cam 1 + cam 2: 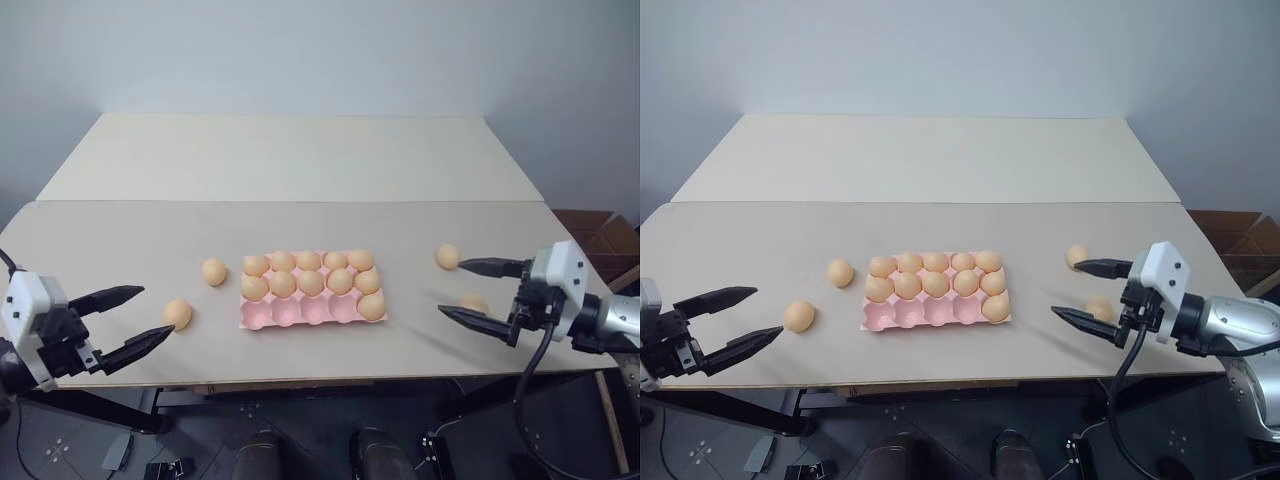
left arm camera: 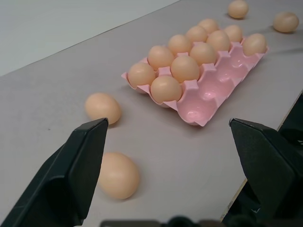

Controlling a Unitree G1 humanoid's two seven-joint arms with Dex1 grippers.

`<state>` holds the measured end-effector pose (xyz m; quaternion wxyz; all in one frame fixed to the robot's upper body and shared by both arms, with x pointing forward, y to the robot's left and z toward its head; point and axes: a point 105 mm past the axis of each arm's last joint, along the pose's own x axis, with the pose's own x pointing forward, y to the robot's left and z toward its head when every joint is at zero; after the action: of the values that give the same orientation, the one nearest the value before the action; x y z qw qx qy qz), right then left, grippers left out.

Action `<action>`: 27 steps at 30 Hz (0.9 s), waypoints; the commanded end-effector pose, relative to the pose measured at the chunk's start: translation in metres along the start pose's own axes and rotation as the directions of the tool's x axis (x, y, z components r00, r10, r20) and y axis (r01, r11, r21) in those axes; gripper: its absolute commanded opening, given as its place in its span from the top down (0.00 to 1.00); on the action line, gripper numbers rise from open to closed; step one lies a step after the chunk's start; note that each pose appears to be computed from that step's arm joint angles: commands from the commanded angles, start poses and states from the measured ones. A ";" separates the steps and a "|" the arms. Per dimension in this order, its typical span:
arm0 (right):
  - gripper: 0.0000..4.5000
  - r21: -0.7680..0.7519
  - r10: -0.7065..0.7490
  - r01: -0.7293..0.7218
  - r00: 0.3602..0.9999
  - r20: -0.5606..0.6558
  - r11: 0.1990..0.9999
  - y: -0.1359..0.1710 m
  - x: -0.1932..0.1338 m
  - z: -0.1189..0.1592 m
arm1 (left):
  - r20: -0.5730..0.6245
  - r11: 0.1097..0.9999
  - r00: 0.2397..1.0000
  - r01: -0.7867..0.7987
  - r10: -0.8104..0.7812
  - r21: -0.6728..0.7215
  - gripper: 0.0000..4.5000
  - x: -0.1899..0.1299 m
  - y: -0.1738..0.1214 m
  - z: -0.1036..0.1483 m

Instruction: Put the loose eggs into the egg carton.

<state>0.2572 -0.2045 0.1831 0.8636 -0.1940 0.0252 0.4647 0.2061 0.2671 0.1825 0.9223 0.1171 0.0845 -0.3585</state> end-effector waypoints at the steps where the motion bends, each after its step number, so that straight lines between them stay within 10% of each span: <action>1: 0.00 -0.041 -0.004 0.005 1.000 0.026 0.999 0.001 -0.001 0.010 | 0.038 0.999 0.999 0.004 -0.006 0.041 0.01 -0.001 0.002 0.013; 16: 0.00 -0.043 -0.116 0.115 0.993 0.001 0.992 -0.013 -0.006 0.014 | 0.076 0.993 0.993 0.088 -0.094 0.074 0.01 0.015 -0.008 0.031; 27: 0.00 0.058 -0.353 0.391 0.878 -0.324 0.919 -0.028 -0.025 -0.050 | 0.127 0.978 0.971 0.195 -0.204 0.079 0.01 0.038 -0.013 0.039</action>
<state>0.2684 -0.2526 0.1521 0.9260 -0.2142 0.1435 0.2757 0.2278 0.2261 0.2049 0.8853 0.1086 0.0301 -0.4512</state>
